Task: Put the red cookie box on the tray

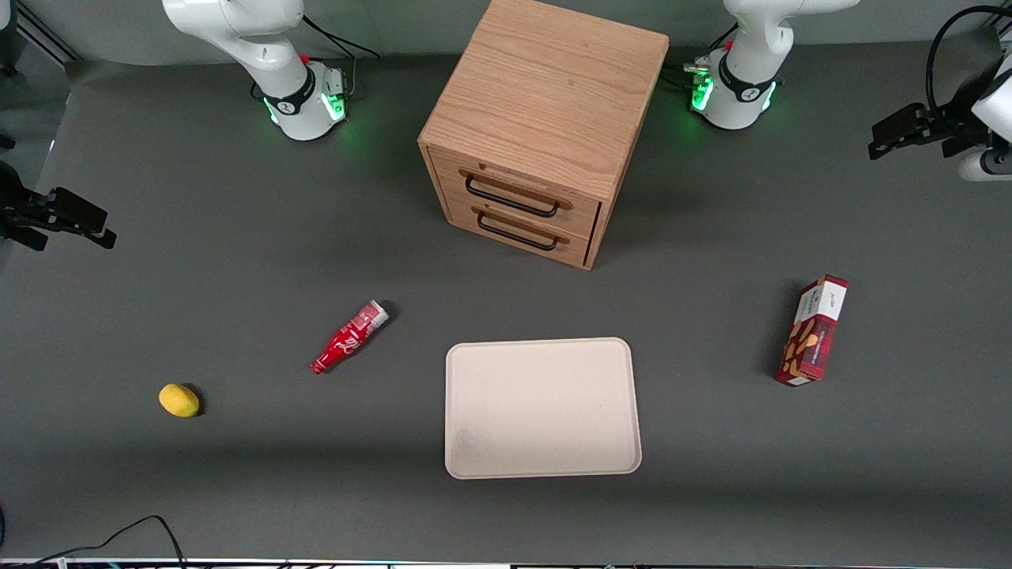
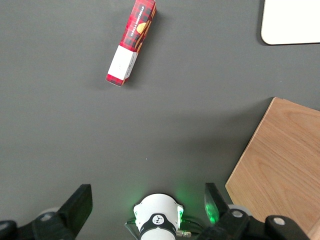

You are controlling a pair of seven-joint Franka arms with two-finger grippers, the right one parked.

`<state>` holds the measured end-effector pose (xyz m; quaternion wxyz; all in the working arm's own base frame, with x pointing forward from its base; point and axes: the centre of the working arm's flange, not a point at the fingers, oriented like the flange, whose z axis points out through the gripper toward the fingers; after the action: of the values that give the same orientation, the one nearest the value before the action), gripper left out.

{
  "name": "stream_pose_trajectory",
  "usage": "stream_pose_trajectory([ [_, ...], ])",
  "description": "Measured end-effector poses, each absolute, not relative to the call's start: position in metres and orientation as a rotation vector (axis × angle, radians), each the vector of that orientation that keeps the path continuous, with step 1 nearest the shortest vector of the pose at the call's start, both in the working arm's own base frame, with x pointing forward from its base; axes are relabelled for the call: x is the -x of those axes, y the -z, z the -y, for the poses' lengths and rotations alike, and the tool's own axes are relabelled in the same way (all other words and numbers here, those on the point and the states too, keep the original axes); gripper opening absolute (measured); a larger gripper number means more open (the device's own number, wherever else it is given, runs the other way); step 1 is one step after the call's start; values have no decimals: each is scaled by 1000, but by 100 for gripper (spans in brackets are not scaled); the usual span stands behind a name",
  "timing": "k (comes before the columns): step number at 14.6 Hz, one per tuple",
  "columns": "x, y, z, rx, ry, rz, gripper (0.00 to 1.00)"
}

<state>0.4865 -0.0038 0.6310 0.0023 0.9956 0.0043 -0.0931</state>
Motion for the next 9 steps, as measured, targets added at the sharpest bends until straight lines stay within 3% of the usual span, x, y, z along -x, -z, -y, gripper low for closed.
stream_pose_trajectory([
  [9,-486,-639,-1,-3125,278,-33,100],
])
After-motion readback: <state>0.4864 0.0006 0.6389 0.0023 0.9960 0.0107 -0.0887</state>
